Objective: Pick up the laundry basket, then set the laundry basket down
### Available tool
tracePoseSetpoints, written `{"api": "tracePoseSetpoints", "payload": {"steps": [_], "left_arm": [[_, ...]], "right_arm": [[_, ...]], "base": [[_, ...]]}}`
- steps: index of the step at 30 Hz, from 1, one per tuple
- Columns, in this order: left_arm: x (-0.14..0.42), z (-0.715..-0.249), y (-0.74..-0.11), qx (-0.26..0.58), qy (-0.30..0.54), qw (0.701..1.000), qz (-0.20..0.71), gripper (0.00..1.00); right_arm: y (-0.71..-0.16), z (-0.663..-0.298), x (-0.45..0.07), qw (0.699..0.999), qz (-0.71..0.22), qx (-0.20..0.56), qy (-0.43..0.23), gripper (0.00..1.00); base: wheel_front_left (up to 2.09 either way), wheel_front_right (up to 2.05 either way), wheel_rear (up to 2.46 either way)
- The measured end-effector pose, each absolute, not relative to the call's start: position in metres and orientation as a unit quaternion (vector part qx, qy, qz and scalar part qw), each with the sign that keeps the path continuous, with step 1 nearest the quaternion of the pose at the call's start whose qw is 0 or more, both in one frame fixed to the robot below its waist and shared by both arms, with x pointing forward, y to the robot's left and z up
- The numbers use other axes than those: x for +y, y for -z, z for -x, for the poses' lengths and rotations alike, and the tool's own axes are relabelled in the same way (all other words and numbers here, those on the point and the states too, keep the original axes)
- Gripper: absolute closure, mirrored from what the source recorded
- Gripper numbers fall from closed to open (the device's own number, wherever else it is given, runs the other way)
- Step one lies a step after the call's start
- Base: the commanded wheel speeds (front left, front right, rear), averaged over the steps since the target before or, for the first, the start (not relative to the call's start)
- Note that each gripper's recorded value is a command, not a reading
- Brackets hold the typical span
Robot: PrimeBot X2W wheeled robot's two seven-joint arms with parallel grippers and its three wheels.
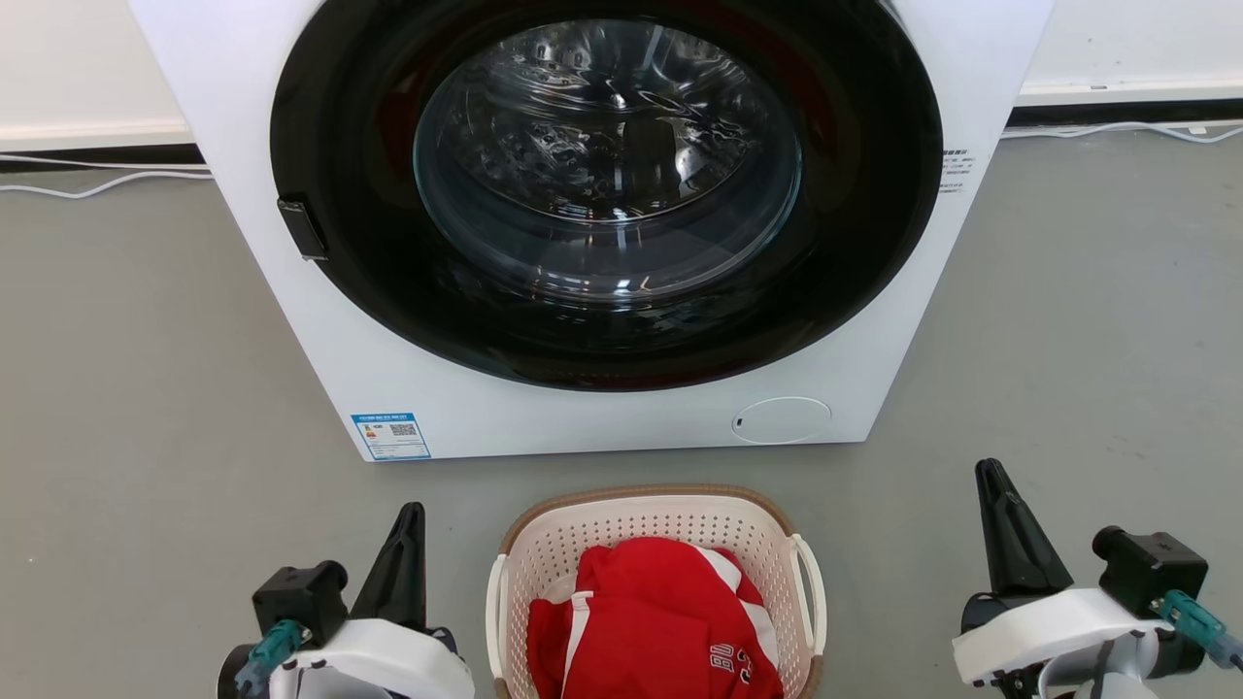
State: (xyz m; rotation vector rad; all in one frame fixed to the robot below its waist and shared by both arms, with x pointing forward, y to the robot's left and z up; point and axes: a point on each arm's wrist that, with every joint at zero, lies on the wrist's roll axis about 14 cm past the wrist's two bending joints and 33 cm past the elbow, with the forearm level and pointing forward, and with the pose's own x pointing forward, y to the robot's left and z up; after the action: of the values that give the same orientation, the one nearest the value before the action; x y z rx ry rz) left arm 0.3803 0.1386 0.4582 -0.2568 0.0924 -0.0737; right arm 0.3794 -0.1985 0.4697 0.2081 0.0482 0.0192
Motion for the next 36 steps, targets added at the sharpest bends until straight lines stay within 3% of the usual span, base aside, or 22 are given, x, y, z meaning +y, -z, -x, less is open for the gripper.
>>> {"api": "tracePoseSetpoints", "payload": {"steps": [36], "left_arm": [[0.158, -0.379, -0.454, 0.076, -0.014, 0.949, 0.307, 1.0]], "right_arm": [[-0.468, -0.379, -0.209, 0.956, -0.288, 0.037, 0.035, 1.0]], "base": [[0.0, 0.0, 0.0]]}}
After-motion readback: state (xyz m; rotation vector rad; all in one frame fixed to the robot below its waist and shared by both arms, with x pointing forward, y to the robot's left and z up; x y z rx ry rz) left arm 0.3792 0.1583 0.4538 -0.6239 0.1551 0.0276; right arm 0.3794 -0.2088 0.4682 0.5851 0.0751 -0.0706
